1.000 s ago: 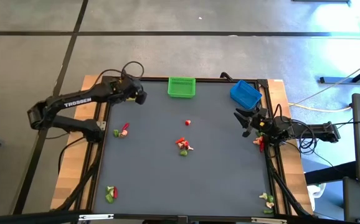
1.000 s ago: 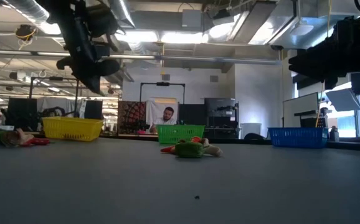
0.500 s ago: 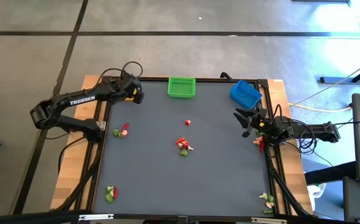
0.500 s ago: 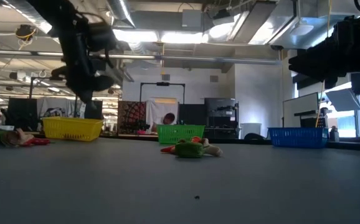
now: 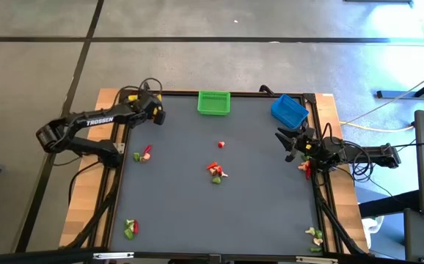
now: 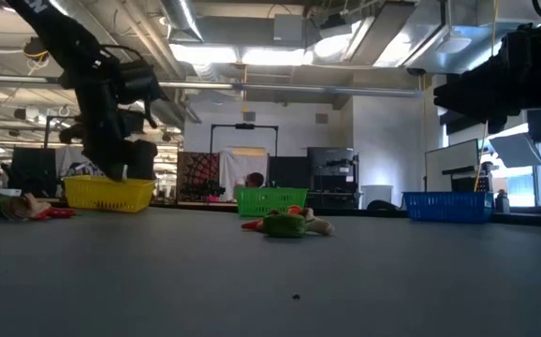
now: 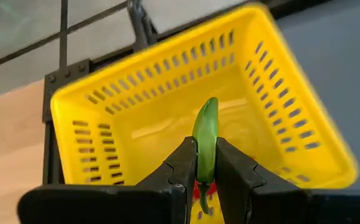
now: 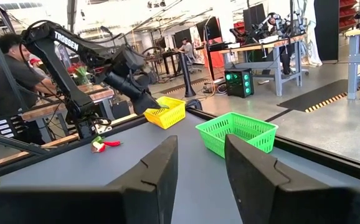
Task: Sort produce into baskets
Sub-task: Put the green chili pepper into the yellow basket
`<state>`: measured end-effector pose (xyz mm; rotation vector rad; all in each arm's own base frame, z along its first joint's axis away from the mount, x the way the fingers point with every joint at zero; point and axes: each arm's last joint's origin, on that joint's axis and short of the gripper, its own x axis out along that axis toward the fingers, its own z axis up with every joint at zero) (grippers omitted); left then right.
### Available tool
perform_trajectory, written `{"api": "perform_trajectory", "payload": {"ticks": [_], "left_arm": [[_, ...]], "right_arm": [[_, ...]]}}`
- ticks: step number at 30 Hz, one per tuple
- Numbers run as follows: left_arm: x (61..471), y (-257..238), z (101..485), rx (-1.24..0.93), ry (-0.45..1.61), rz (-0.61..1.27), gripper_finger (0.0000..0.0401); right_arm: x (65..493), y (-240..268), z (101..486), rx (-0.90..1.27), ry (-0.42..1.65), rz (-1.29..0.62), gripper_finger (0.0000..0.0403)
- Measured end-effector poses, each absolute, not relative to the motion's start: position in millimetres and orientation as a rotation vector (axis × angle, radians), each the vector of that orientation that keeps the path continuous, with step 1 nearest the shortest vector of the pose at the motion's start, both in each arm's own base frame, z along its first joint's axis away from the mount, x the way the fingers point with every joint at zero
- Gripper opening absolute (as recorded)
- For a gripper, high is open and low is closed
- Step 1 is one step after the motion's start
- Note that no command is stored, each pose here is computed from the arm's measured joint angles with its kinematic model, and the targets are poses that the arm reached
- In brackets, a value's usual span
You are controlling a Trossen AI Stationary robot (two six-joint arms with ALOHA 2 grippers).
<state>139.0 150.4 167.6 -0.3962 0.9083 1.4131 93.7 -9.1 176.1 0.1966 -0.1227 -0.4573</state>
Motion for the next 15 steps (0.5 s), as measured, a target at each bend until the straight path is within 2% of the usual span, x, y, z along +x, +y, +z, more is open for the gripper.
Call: {"api": "perform_trajectory", "payload": {"ticks": [10,15], "left_arm": [[137.3,149.6,165.1,-0.424,0.907,1.415,0.0049],[137.1,149.7,165.0,-0.426,0.907,1.416,0.0088]], "right_arm": [[93.7,-9.1,176.2,0.197,-0.123,-0.459,0.0134],[93.7,-9.1,176.1,0.198,-0.122,-0.459,0.0134]]}}
